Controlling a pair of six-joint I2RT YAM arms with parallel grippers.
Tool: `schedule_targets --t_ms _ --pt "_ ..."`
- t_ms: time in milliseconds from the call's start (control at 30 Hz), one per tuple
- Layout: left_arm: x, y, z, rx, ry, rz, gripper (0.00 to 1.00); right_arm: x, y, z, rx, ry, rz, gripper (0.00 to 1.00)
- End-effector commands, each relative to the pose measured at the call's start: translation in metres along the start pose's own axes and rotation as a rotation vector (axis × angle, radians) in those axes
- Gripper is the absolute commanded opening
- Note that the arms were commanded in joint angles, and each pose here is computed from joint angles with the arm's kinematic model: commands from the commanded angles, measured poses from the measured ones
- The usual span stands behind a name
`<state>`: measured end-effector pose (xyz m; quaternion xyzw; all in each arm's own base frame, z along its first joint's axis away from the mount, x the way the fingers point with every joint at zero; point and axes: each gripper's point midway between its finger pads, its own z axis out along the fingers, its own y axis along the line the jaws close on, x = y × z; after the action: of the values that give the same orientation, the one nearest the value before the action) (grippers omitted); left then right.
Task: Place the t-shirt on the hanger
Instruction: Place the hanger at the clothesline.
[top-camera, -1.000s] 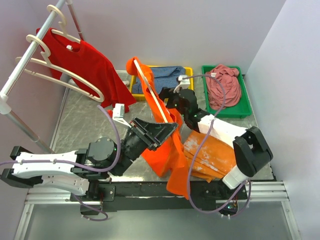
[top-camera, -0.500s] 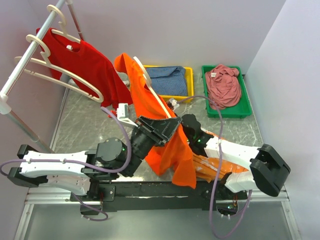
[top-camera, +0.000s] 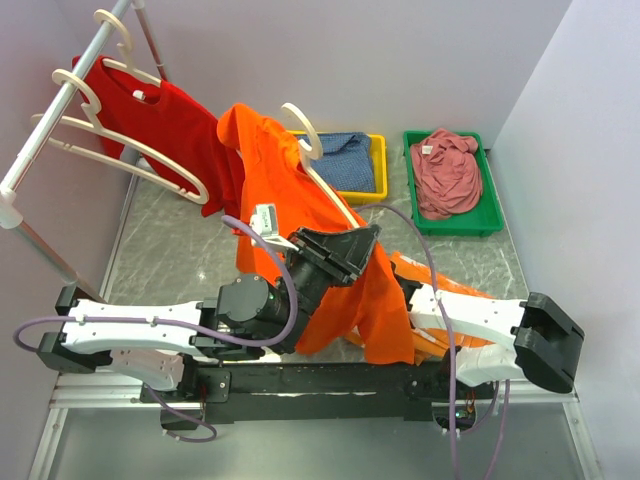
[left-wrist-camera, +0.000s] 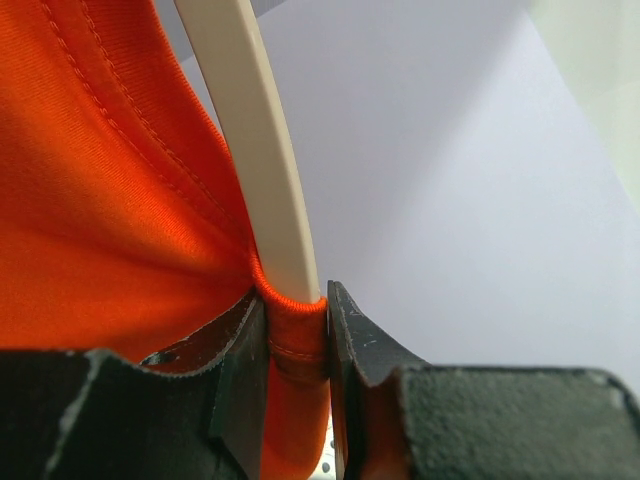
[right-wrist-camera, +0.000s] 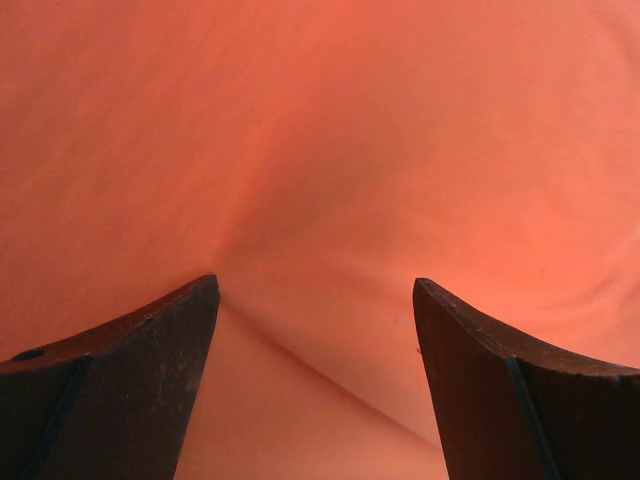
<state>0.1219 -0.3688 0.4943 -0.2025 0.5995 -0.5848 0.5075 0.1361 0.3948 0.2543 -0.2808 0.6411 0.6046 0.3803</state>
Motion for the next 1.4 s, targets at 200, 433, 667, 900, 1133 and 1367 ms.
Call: schedule_targets --t_ms 200,433,667,900,1133,1367 --pt "-0.054 -0.002 0.0 -0.048 -0.174 -0.011 0.01 -0.001 0.041 0.015 -0.162 0.058 -0.055 0.86" --pt "-0.064 0.021 0.007 -0.13 -0.25 0.038 0.01 0.005 0.029 0.028 -0.139 0.079 -0.058 0.87" --pt "-0.1 0.04 0.025 -0.161 -0.328 0.028 0.01 0.009 0.015 0.04 -0.106 0.094 -0.056 0.87" --pt "-0.133 0.045 0.036 -0.179 -0.414 0.024 0.01 0.01 -0.013 0.042 -0.063 0.098 -0.032 0.87" --pt "-0.159 0.044 0.053 -0.172 -0.484 0.029 0.01 0.008 -0.033 0.034 -0.027 0.099 -0.028 0.87" --pt "-0.162 0.046 0.076 -0.176 -0.517 0.054 0.01 0.01 -0.058 0.019 0.024 0.094 -0.013 0.87"
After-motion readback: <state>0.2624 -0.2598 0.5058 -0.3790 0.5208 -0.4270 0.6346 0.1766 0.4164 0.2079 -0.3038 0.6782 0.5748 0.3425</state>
